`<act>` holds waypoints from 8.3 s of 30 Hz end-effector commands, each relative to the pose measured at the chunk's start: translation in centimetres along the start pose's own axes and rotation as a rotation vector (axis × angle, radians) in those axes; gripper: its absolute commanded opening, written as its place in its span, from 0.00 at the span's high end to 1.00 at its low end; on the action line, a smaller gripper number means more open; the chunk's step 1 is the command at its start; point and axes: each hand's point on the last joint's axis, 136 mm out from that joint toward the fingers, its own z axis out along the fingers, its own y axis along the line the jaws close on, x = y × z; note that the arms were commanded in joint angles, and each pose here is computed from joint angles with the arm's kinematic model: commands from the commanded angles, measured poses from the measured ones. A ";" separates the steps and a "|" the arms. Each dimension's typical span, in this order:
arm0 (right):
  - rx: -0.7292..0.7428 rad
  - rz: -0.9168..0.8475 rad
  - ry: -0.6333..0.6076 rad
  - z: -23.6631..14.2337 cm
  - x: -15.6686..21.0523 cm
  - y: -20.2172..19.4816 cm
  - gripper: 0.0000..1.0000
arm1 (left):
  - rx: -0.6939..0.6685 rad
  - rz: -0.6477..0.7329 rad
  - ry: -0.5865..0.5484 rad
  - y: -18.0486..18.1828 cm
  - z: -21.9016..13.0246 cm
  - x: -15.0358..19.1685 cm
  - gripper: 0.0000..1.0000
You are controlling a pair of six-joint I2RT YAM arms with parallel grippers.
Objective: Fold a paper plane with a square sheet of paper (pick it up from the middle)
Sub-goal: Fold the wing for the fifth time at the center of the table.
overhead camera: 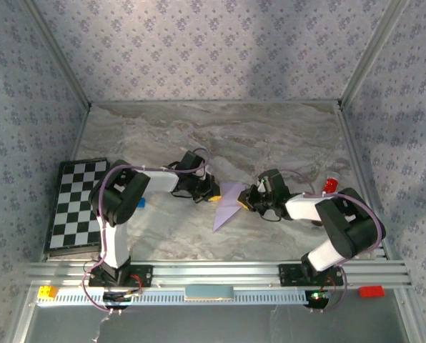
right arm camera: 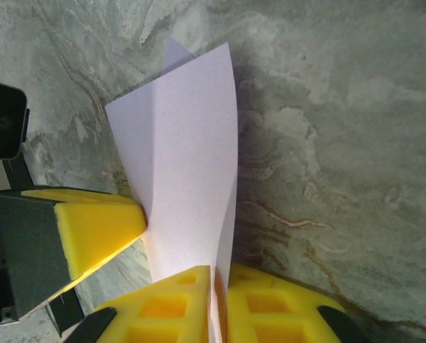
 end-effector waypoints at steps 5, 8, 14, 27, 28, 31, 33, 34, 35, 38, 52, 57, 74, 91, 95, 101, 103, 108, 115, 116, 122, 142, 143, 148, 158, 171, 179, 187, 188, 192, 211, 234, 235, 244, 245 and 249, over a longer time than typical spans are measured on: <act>-0.050 -0.114 0.041 -0.5 -0.3 2.1 0.79 | -0.029 -0.004 0.026 1.6 1.2 0.6 0.99; -0.052 -0.127 0.058 -0.5 -0.7 2.1 0.78 | -0.038 0.000 0.026 1.7 1.2 0.6 1.00; -0.078 -0.122 0.087 -0.4 -1.1 2.0 0.78 | -0.038 0.004 0.024 1.6 1.1 0.5 1.00; -0.037 -0.047 0.064 -0.2 -1.4 0.9 0.95 | -0.034 0.117 -0.082 -1.8 -1.9 -0.8 0.81; -0.043 -0.027 0.041 -0.4 -1.6 1.1 0.96 | -0.049 0.143 -0.113 -2.1 -2.6 -0.9 0.80; -0.038 0.060 -0.035 -1.1 -2.2 1.0 0.96 | -0.079 0.234 -0.187 -2.9 -4.3 -0.3 0.73; -0.048 0.104 -0.082 -1.6 -2.4 1.3 0.96 | -0.124 0.329 -0.212 -3.1 -4.9 0.7 0.70; -0.049 0.119 -0.102 -1.9 -2.5 1.5 0.96 | -0.175 0.387 -0.225 -2.9 -5.0 1.3 0.69; -0.044 0.129 -0.111 -2.1 -2.5 1.5 0.96 | -0.222 0.441 -0.229 -2.7 -5.1 2.0 0.67; -0.043 0.139 -0.132 -2.5 -2.4 1.9 0.96 | -0.318 0.600 -0.226 -2.5 -4.8 4.2 0.64; -0.026 0.134 -0.132 -2.7 -1.9 1.7 0.96 | -0.681 0.999 -0.310 -2.4 -1.9 8.1 0.55; -0.030 0.132 -0.132 -2.8 -2.0 1.8 0.96 | -0.744 1.041 -0.314 -2.1 -1.3 8.0 0.56; -0.022 0.134 -0.129 -2.8 -1.8 1.4 0.96 | -0.766 1.099 -0.303 -2.1 0.2 7.8 0.71; -0.008 0.139 -0.133 -2.9 -1.9 0.9 0.92 | -0.784 1.098 -0.305 -1.6 0.2 7.6 0.97; 0.020 0.114 -0.142 -3.4 -2.1 0.7 0.84 | -0.790 1.083 -0.298 -1.2 0.4 7.6 1.00; 0.139 0.080 -0.202 -6.3 -2.7 -1.3 0.63 | -0.711 1.010 -0.244 -0.6 1.4 8.1 1.00; 0.144 0.081 -0.218 -7.1 -2.8 -1.8 0.59 | -0.673 0.977 -0.221 -0.4 1.7 8.2 1.00; 0.140 0.075 -0.231 -8.4 -2.6 -2.4 0.58 | -0.547 0.900 -0.172 -0.8 2.2 8.3 1.00; 0.133 -0.002 -0.230 -8.7 -2.3 -2.1 0.60 | -0.382 0.793 -0.084 -1.0 2.4 8.1 1.00; 0.133 -0.013 -0.231 -8.7 -2.3 -2.1 0.61 | -0.352 0.779 -0.068 -1.2 2.4 8.2 1.00; 0.115 -0.118 -0.237 -8.6 -2.2 -1.4 0.64 | -0.208 0.692 0.007 -1.9 2.7 8.0 1.00; -0.030 -0.268 -0.025 -4.6 0.5 1.3 0.68 | 0.143 0.444 0.082 -3.7 3.0 6.5 1.00; -0.032 -0.270 -0.019 -4.4 0.6 1.3 0.68 | 0.156 0.437 0.085 -3.8 3.0 6.5 1.00; -0.049 -0.284 -0.001 -3.7 0.5 2.0 0.72 | 0.198 0.400 0.078 -4.0 3.1 6.2 1.00; -0.087 -0.292 0.032 -2.0 0.3 2.9 0.83 | 0.230 0.332 0.076 -3.3 3.6 6.1 1.00; -0.095 -0.267 0.009 -1.5 -1.1 2.7 0.87 | 0.229 0.270 0.049 -2.3 3.5 5.8 1.00; -0.123 -0.267 0.023 -1.5 -1.5 3.1 0.87 | 0.222 0.225 0.041 -1.6 3.5 5.7 1.00; -0.133 -0.254 0.024 -1.4 -1.9 3.0 0.87 | 0.210 0.179 0.009 -0.6 3.2 5.4 1.00; -0.137 -0.255 0.028 -1.4 -1.9 3.1 0.87 | 0.208 0.172 0.003 -0.4 3.2 5.4 1.00; -0.128 -0.253 0.029 -1.3 -1.9 2.9 0.87 | 0.212 0.164 -0.002 -0.4 3.0 5.3 1.00; -0.120 -0.237 0.013 -1.9 -2.1 2.6 0.90 | 0.233 0.228 0.020 -0.7 2.7 5.7 1.00; -0.154 -0.334 0.051 -2.9 1.0 4.1 0.89 | 0.185 0.351 0.065 0.9 1.4 7.6 1.00; -0.150 -0.335 0.055 -2.7 1.0 4.1 0.89 | 0.190 0.341 0.060 1.0 1.4 7.5 1.00; -0.184 -0.363 0.118 -0.8 1.2 5.5 0.89 | 0.198 0.253 0.034 1.9 1.4 7.2 1.00; -0.187 -0.365 0.128 -0.5 1.2 5.6 0.89 | 0.195 0.246 0.033 2.0 1.4 7.2 1.00; -0.176 -0.347 0.132 0.5 0.8 5.3 0.89 | 0.182 0.224 0.036 2.4 1.4 7.1 1.00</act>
